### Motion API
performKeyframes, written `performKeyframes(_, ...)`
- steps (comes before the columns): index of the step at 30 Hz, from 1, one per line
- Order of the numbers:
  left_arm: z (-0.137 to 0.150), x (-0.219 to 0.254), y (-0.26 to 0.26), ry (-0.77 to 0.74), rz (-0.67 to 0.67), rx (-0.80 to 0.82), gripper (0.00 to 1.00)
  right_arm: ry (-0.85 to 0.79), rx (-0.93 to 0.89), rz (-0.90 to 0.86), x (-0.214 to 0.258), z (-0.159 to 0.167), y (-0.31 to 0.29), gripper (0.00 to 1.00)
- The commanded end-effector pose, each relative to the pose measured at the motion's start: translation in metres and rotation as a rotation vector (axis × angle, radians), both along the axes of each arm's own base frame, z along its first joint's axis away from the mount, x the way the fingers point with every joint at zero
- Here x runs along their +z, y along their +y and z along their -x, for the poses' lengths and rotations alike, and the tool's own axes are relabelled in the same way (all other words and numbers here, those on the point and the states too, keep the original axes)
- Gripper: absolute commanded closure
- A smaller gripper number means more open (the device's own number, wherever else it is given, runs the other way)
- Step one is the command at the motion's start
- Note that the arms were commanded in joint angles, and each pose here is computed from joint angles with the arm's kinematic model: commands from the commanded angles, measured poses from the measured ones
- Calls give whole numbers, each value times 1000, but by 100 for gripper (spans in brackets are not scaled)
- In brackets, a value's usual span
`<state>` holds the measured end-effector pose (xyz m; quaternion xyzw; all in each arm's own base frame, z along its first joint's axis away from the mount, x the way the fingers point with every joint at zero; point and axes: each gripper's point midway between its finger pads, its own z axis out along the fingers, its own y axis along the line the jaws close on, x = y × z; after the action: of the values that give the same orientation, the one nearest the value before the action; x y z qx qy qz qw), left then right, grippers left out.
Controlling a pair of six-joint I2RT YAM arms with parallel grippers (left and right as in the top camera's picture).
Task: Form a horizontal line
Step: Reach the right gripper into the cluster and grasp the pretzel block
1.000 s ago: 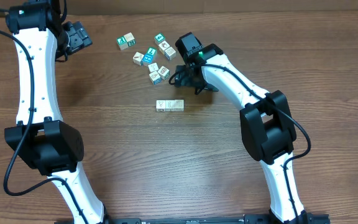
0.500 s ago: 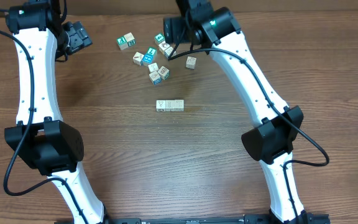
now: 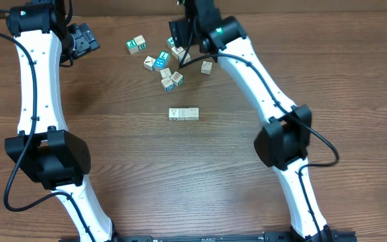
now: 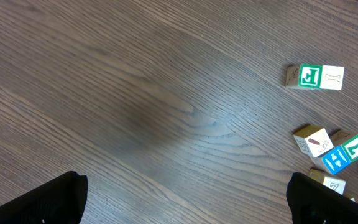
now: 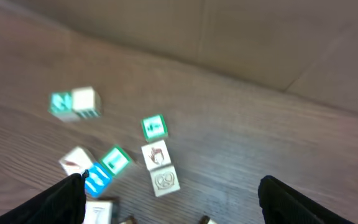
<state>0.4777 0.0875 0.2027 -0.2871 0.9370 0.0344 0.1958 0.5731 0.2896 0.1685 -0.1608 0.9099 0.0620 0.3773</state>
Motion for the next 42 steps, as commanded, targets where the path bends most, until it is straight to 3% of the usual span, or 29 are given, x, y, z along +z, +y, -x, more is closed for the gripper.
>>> performKeyframes(1,0,9,2,-15,-18,-12,0,83,56,80,-63,0,2,14)
performKeyframes(7,0,9,2,-15,-18,-12,0,188,76,108,-131,6,4,16)
performKeyframes(14,0,9,2,-15,-18,-12,0,197,96,86,-146,5,11,21)
performKeyframes(18,0,9,2,-15,-18,-12,0,153,99,67,-139,-3,16,28)
performKeyframes(25,0,9,2,-15,-18,-12,0,138,99,59,-137,-6,17,54)
performKeyframes(29,0,9,2,-15,-18,-13,0,138,99,59,-137,-6,17,61)
performKeyframes(42,0,9,2,-15,-18,-12,0,121,98,51,-135,-10,19,59)
